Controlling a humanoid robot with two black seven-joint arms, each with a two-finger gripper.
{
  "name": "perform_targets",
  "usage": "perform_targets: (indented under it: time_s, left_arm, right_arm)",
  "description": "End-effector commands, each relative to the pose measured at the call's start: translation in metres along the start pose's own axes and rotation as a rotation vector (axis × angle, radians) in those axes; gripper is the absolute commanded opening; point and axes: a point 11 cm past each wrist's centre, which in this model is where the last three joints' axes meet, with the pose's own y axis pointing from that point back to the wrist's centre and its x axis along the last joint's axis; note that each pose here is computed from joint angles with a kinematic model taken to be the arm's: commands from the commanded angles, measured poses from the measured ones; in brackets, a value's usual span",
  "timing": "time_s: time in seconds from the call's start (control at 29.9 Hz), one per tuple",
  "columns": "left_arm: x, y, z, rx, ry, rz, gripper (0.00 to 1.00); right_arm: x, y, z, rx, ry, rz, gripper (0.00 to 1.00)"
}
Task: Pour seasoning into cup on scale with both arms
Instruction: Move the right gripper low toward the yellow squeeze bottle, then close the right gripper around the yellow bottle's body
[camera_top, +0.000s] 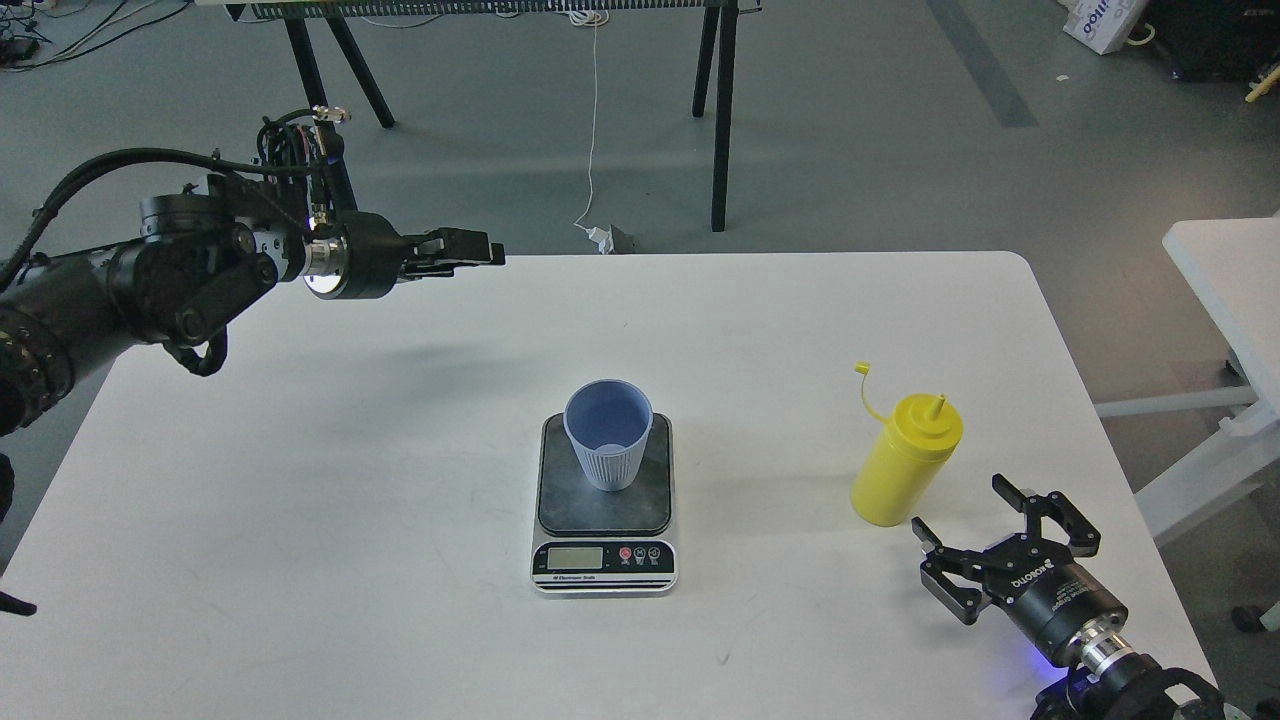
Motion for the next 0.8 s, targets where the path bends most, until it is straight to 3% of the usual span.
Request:
perform_targets:
  time_s: [0.0, 0.77]
  left_arm:
    - [-0.001, 0.000, -0.002, 0.002, 0.004, -0.001, 0.78]
    - [-0.010, 0.007, -0.021, 0.030, 0.033, -0.004, 0.78]
  right_arm:
    - [-0.006, -0.008, 0.000, -0.001, 0.005, -0.019, 1.00]
    - [-0.014, -0.040, 0.022, -0.063, 0.026, -0.047, 1.00]
